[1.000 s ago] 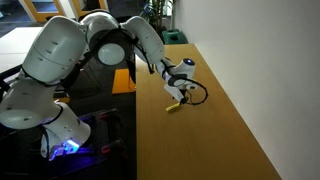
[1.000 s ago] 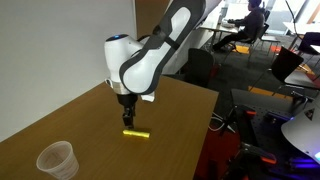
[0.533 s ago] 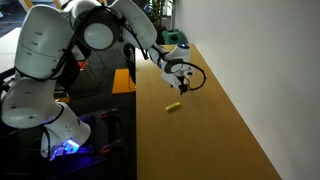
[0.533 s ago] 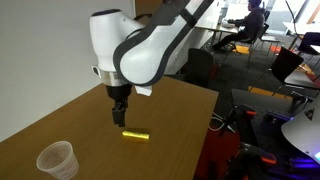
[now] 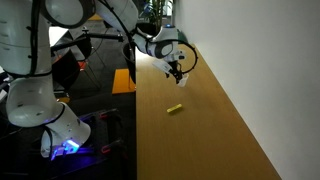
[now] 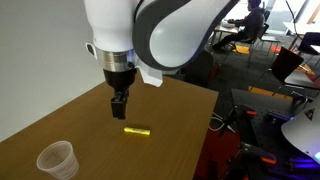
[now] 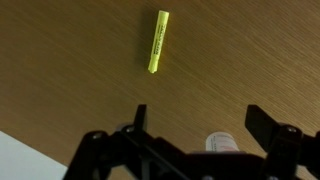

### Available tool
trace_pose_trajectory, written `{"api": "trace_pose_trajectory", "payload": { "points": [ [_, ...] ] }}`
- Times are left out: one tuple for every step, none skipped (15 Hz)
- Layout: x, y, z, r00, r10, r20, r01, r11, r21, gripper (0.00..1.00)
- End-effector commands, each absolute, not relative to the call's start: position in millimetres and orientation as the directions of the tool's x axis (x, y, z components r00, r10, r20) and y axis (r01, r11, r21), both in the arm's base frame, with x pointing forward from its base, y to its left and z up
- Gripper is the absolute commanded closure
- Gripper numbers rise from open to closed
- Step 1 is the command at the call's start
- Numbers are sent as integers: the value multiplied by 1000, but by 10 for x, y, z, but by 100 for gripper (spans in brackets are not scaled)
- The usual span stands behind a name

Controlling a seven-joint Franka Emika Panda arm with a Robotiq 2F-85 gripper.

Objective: Take the marker out of the cup and put it on the table

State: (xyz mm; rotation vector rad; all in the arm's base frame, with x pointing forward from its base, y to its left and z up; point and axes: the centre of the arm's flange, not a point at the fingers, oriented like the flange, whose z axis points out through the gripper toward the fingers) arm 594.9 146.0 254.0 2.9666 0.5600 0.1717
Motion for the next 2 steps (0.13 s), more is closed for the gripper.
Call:
{"api": "trace_pose_trajectory", "payload": {
  "points": [
    [5930, 1458, 2552, 925, 369, 89, 356, -925, 136, 0],
    [5923, 1450, 2548, 926, 368, 87, 355, -925, 137, 0]
  ]
}}
